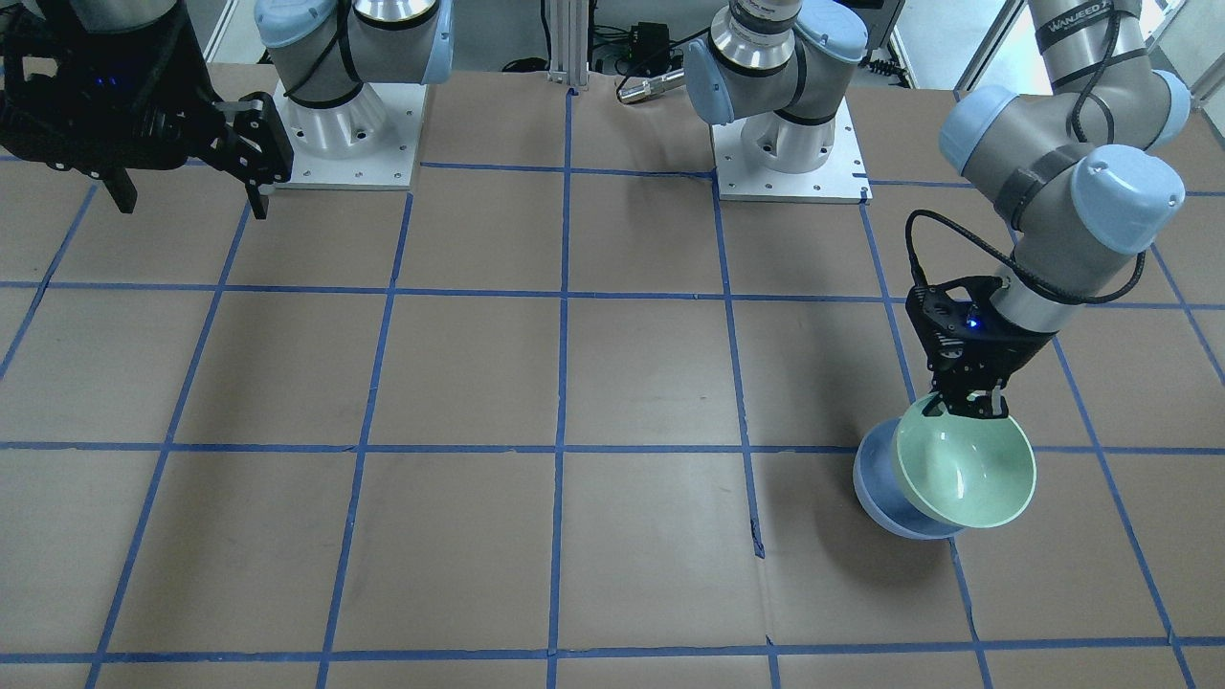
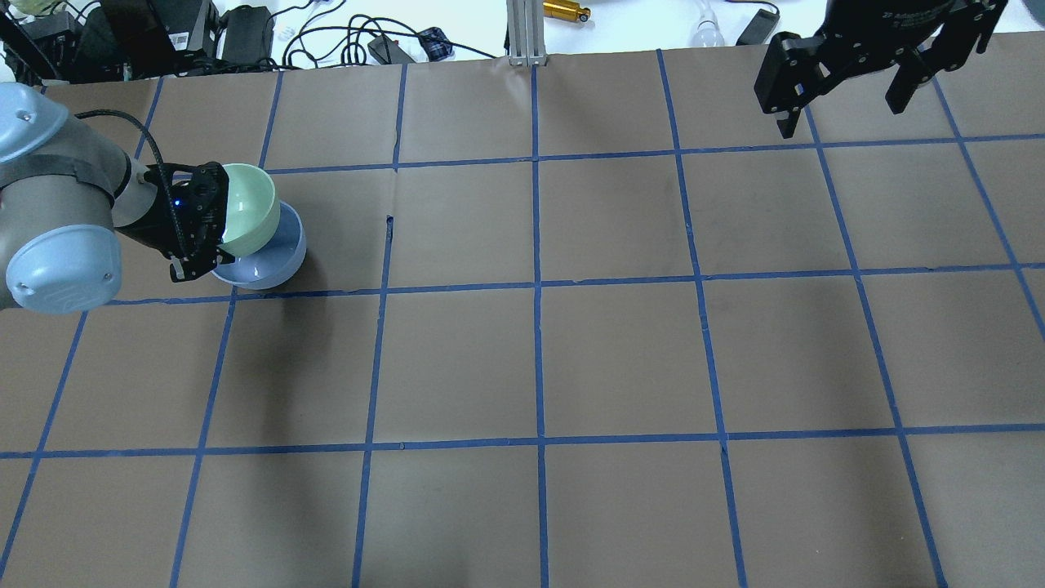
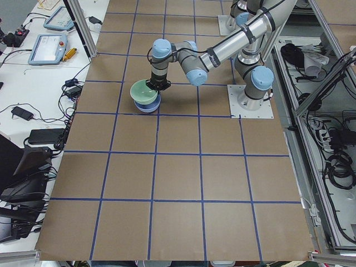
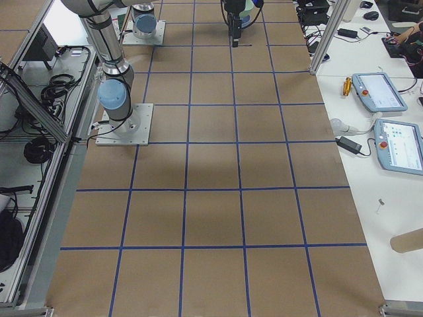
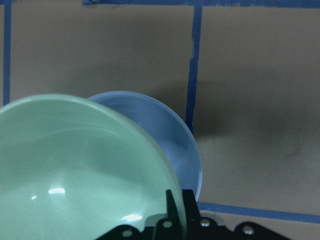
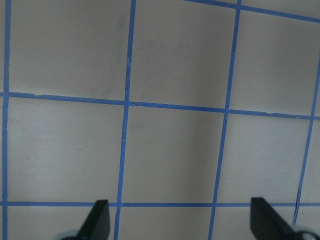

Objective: Stack green bowl on blue bowl
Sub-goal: 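Lower the green bowl into the blue bowl with the left gripper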

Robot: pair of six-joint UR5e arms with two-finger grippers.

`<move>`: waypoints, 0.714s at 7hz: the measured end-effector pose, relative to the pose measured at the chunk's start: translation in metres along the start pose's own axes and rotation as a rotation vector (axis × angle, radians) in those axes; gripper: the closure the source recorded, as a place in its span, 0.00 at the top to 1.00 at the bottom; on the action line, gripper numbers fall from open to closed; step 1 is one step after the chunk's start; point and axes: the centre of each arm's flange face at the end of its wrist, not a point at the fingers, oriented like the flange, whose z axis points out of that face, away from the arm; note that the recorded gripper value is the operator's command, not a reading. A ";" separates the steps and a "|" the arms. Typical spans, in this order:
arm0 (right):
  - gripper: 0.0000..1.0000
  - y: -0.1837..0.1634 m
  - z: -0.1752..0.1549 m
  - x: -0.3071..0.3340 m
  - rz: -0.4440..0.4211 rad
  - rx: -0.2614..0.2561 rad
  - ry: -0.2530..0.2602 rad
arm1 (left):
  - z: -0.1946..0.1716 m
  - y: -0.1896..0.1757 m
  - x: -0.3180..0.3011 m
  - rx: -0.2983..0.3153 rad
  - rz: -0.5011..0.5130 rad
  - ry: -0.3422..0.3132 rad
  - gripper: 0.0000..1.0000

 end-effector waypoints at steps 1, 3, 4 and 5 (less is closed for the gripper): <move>1.00 0.000 0.000 0.000 0.000 0.000 -0.001 | 0.003 0.000 0.000 0.002 0.000 0.004 0.77; 1.00 0.000 0.000 0.000 0.000 0.000 0.000 | 0.011 0.001 -0.003 0.002 0.000 -0.003 1.00; 1.00 0.000 0.000 0.000 0.000 0.000 -0.001 | 0.013 0.002 -0.005 0.000 -0.003 -0.008 1.00; 1.00 0.000 0.000 0.000 0.000 0.000 -0.001 | 0.008 0.001 -0.007 -0.005 -0.012 -0.019 1.00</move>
